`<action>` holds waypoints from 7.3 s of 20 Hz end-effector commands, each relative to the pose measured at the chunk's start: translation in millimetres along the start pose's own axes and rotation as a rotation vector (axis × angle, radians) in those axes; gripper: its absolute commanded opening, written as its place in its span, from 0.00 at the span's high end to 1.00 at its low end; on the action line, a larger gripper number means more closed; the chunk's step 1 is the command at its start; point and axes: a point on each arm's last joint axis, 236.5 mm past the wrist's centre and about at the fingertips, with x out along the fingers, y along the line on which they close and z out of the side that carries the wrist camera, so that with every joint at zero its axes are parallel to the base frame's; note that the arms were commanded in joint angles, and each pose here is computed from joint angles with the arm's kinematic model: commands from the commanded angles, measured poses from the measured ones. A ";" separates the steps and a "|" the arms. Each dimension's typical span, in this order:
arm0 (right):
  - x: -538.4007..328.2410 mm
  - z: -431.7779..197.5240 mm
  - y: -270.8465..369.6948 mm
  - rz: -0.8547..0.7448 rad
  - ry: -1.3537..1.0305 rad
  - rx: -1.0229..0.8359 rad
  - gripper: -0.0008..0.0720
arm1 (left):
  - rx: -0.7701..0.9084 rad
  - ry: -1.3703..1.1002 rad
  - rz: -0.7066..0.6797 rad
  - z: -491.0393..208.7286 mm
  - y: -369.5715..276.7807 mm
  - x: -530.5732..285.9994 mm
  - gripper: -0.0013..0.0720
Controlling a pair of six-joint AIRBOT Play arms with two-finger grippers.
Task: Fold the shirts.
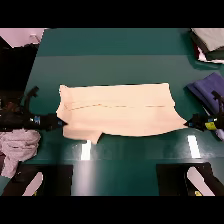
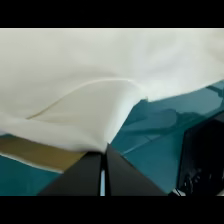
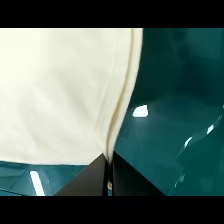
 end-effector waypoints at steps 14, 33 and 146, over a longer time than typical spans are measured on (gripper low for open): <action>49.7 176.0 73.4 0.009 -0.115 -0.122 0.97 | 0.017 -0.469 0.193 168.9 73.3 10.0 0.95; 65.6 162.9 11.3 0.162 0.038 0.046 0.31 | 0.056 -0.268 0.091 182.3 47.5 33.3 0.94; 19.3 246.1 189.9 0.198 -0.228 -0.379 0.97 | 0.482 -0.242 0.488 201.7 -43.6 -121.0 0.95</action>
